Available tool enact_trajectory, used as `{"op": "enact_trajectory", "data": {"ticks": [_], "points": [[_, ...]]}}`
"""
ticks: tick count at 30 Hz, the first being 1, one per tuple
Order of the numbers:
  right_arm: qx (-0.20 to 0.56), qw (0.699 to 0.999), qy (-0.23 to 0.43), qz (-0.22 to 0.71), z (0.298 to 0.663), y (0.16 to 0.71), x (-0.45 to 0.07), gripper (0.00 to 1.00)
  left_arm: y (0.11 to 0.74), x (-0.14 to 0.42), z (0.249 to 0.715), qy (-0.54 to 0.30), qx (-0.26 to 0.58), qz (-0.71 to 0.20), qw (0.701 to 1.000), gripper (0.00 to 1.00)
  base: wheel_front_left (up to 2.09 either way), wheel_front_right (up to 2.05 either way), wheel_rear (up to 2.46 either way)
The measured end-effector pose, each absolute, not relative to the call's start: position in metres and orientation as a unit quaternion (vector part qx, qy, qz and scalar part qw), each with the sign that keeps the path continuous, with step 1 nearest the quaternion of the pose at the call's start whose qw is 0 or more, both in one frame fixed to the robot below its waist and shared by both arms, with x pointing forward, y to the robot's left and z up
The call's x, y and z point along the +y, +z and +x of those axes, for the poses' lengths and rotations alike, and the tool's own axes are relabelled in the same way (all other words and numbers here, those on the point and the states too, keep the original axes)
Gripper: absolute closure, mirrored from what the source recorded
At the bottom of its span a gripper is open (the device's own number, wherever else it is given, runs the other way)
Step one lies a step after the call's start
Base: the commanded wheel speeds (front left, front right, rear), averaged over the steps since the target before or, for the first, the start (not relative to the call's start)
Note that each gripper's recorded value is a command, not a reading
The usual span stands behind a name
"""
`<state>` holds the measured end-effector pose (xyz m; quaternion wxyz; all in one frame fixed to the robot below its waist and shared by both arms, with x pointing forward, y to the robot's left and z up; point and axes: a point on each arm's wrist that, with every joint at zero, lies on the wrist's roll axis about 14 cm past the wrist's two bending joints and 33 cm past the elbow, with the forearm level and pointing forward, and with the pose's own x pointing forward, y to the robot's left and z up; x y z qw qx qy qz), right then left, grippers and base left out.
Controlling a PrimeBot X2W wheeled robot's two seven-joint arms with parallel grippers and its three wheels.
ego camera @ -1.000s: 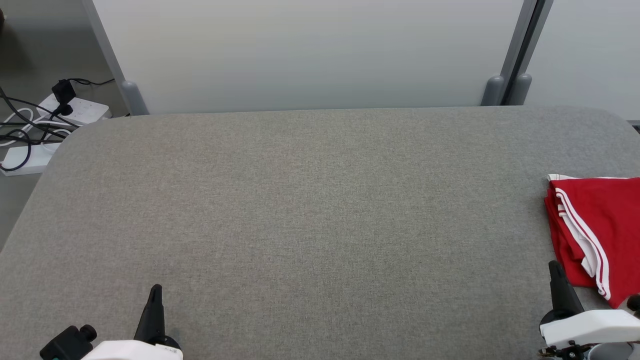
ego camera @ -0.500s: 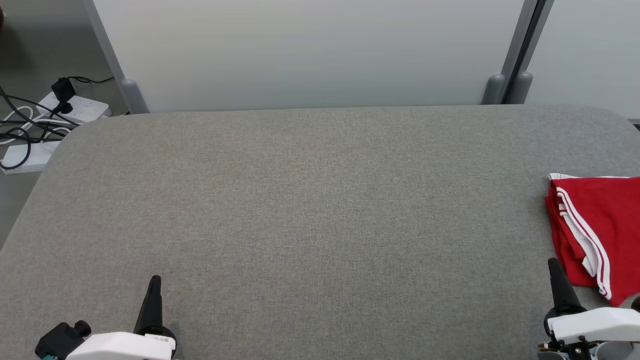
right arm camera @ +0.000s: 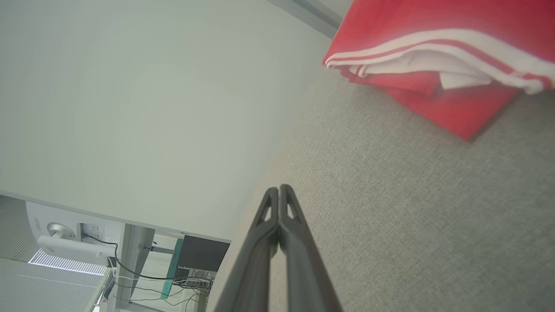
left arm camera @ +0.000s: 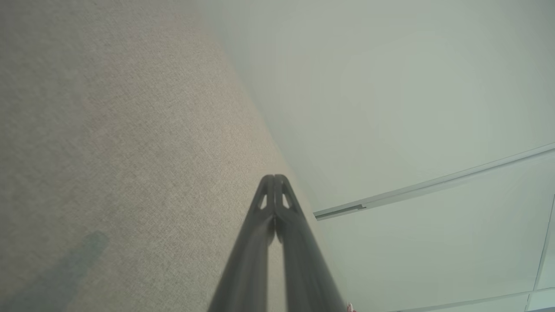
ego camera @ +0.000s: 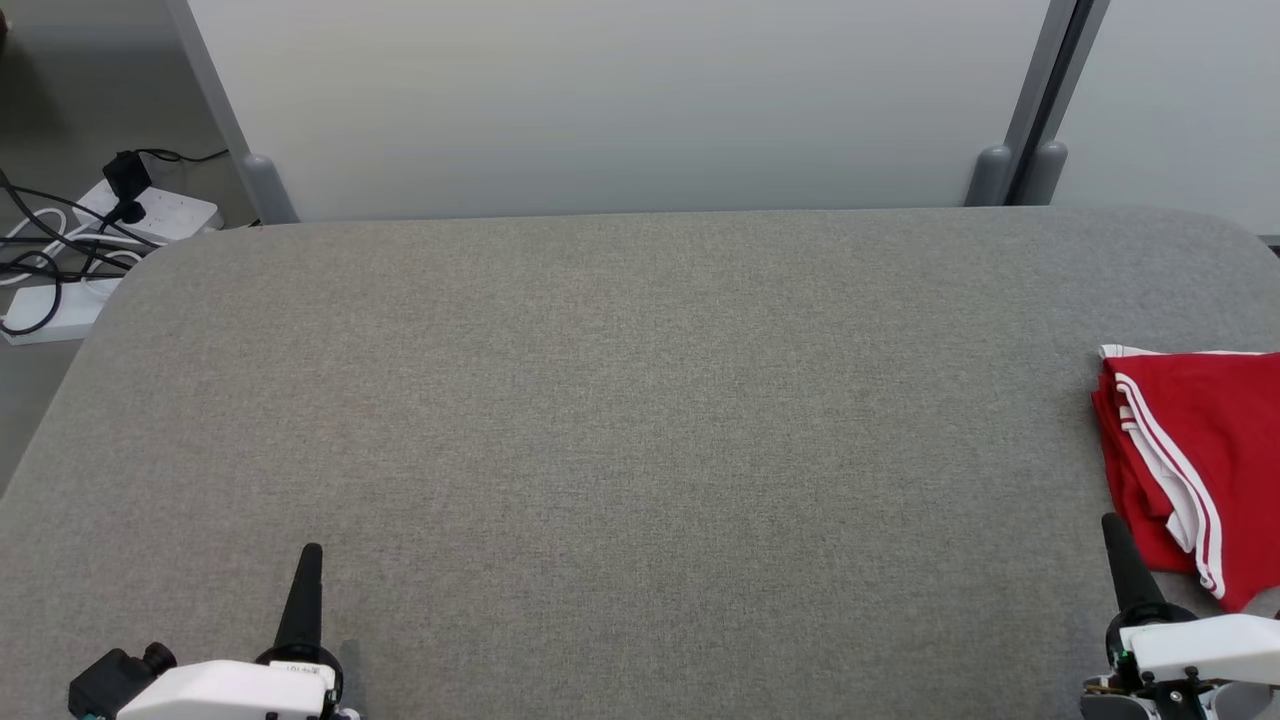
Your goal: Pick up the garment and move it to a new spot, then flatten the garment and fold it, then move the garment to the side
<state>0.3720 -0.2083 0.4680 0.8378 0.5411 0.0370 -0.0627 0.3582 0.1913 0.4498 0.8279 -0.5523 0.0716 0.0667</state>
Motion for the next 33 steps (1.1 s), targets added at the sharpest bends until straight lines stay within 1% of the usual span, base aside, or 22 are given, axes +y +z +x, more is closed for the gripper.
{"op": "enact_trajectory", "data": {"ticks": [15,33], "points": [[0.031,0.788,-0.054,0.613,0.374,0.473,-0.207,1.00,0.458,0.189,0.365,0.056,0.063,-0.622,0.779,1.00,0.00,0.00,0.00],[0.022,0.719,-0.041,0.694,0.377,0.480,-0.204,1.00,0.471,0.186,0.372,0.033,0.049,-0.697,0.715,1.00,0.00,0.00,0.00]]}}
